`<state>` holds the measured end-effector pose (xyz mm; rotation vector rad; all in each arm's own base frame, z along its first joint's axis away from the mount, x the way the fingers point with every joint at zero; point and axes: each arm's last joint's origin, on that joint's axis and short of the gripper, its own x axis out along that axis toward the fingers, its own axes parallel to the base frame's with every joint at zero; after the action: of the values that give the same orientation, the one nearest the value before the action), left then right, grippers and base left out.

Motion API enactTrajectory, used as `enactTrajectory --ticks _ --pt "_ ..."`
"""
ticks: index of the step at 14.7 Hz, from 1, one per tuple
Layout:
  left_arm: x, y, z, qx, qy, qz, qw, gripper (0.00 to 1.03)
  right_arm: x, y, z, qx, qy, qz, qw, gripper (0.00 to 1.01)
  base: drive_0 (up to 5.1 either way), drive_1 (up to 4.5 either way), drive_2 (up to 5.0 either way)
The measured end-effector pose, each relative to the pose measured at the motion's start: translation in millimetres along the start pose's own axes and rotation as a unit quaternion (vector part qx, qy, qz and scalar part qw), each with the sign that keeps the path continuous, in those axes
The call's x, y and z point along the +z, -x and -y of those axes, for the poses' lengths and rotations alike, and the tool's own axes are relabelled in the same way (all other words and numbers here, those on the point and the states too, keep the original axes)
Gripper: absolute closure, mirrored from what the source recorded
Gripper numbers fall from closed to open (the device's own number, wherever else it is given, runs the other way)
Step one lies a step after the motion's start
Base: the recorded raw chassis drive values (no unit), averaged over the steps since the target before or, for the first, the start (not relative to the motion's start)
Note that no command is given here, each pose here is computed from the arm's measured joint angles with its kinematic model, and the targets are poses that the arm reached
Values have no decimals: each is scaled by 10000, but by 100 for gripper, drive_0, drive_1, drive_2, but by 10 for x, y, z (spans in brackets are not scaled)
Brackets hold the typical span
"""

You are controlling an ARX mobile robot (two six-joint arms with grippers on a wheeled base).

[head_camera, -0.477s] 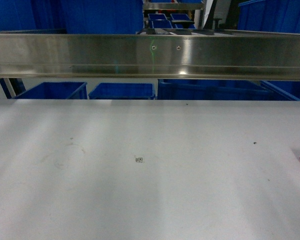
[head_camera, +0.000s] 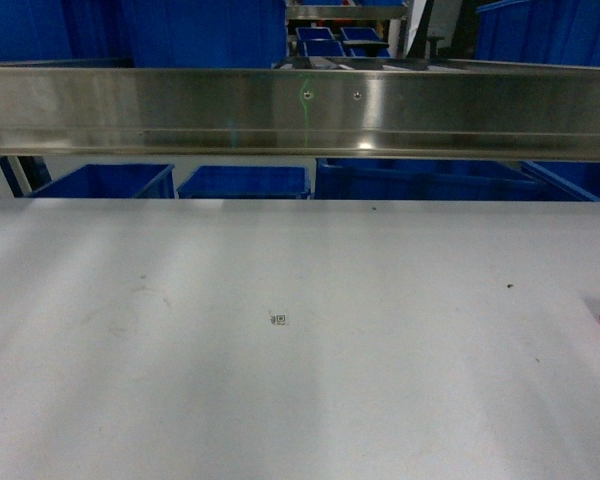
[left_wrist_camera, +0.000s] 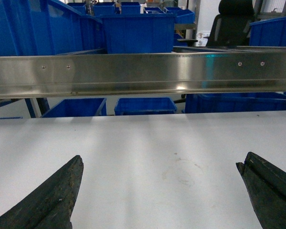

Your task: Place magnetic block on left shelf second layer

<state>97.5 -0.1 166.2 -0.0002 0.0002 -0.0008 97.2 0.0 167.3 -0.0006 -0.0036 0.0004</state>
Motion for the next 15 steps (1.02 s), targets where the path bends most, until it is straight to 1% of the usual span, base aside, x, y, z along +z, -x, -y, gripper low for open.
enactTrajectory --ticks 9,10,11,12,13,14,15 --pt "0 0 0 0 0 0 10000 5 0 0 0 -2 0 2 10000 3 0 0 0" --pt "0 0 0 2 0 0 10000 5 46 -30 -9 0 -3 195 9998 3 0 0 0" --pt "0 0 0 0 0 0 10000 5 159 -236 -22 55 -103 204 9997 3 0 0 0" --pt "0 0 0 0 0 0 10000 5 211 -485 -18 -58 -215 -119 9997 3 0 0 0" --pt "0 0 0 0 0 0 10000 5 330 -863 1 -141 -306 -379 9987 3 0 0 0" --pt "0 0 0 2 0 0 10000 5 479 -1310 32 -301 -313 -429 9981 3 0 0 0" --pt "0 0 0 0 0 2 10000 5 546 -1725 95 -442 -245 -378 9980 3 0 0 0"
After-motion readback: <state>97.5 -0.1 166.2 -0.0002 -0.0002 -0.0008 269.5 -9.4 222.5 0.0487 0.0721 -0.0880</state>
